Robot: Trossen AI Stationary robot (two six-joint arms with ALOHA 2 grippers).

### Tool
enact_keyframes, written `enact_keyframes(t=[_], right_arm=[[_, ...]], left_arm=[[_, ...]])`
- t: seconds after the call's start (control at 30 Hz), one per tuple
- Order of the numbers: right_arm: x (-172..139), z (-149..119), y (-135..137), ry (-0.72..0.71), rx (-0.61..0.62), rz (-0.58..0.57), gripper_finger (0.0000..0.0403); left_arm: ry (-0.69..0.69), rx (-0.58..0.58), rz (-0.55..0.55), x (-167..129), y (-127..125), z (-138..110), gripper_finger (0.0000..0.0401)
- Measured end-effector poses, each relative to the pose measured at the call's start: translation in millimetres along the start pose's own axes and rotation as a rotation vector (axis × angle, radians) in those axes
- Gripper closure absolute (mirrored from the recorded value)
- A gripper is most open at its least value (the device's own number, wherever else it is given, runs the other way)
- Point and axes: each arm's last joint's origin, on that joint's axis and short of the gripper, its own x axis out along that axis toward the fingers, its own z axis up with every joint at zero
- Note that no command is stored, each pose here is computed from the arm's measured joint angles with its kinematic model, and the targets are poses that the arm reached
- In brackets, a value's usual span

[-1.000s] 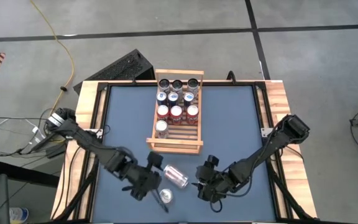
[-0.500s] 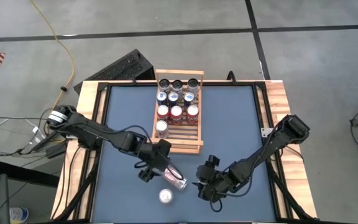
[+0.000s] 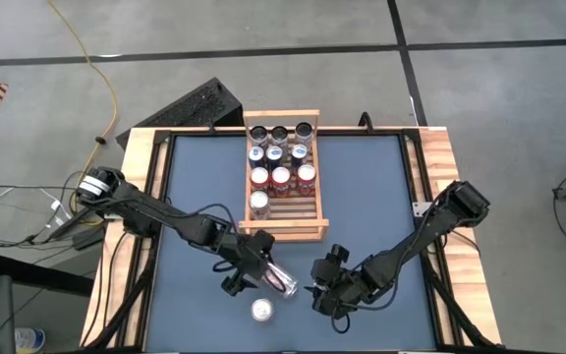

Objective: Place canned beverage on shelf
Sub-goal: Put the right silver can on the shelf aligned with the other silver soda can

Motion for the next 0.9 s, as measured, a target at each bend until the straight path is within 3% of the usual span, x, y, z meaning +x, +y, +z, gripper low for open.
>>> enact_keyframes(t=[0.1, 0.23, 0.47, 0.7, 0.9], right_arm=[[0, 0, 2, -0.006, -0.002, 0.013, 0.0101], [-2, -1, 4, -0.009, -0.016, 0.024, 0.0101], [-10, 14, 14, -0.046, -0.160, 0.076, 0.0101], [10, 54, -12, -0.026, -0.015, 0.077, 0.0101], [4, 72, -7, -0.066, 0.028, 0.126, 0.0101]], left_arm=[[0.056, -0.030, -0.008, -8, -11, -2, 0.0042], [0.088, -0.087, 0.106, -28, -25, 1, 0.0042], [0.021, -0.185, 0.192, -49, -57, 11, 0.0042], [0.006, -0.254, 0.230, -51, -77, 12, 0.0042], [0.000, -0.224, 0.251, -52, -90, 12, 0.0042]])
